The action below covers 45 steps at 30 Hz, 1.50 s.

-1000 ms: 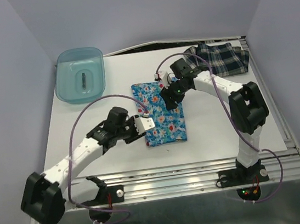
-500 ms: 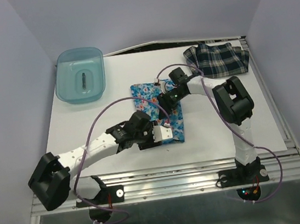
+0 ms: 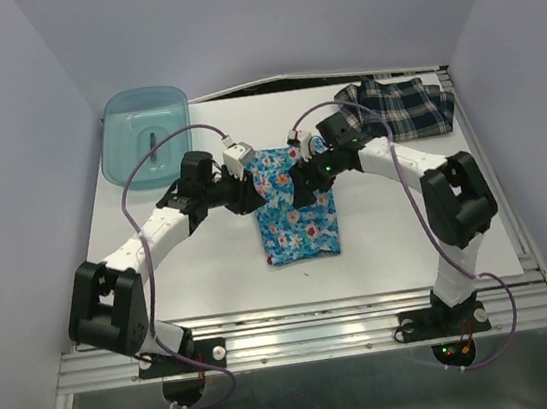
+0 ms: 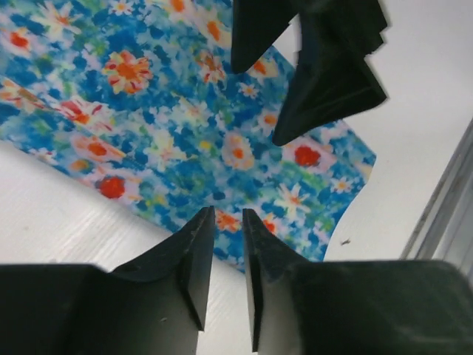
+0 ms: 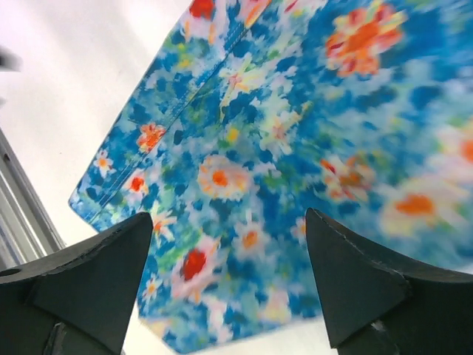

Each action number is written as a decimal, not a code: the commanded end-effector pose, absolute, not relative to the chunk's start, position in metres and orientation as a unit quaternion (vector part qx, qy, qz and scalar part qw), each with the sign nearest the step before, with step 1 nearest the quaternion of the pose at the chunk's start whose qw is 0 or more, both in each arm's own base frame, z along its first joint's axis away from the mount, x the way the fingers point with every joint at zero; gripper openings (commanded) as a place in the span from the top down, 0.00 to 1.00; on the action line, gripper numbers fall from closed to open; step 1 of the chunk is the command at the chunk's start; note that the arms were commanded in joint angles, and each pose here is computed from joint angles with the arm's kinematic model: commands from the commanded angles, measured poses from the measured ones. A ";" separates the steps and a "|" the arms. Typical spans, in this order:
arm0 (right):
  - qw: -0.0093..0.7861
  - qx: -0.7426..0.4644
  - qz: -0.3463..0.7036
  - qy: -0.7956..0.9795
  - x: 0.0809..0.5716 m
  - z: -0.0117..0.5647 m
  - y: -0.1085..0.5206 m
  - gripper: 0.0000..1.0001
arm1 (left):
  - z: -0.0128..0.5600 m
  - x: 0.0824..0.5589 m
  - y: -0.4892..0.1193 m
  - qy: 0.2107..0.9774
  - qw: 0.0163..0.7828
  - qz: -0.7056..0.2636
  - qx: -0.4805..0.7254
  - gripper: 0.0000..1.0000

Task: Fold and stack the skirts
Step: Fold the skirt

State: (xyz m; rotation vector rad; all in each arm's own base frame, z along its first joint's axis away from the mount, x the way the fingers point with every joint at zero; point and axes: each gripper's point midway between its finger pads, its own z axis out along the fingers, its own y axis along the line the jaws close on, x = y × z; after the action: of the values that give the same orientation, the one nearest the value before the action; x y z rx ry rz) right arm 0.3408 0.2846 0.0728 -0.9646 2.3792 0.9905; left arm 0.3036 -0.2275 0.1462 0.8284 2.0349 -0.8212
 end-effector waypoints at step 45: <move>0.399 -0.620 -0.021 0.676 0.247 0.038 0.281 0.14 | -0.003 0.365 -0.201 0.896 0.238 -0.367 -0.078 1.00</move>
State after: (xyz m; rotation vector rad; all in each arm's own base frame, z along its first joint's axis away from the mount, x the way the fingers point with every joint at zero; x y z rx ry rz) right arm 0.2223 0.2795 0.0378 -1.6419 1.7973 0.0870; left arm 0.3693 -0.2199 0.0219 -0.1611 2.3829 -1.1292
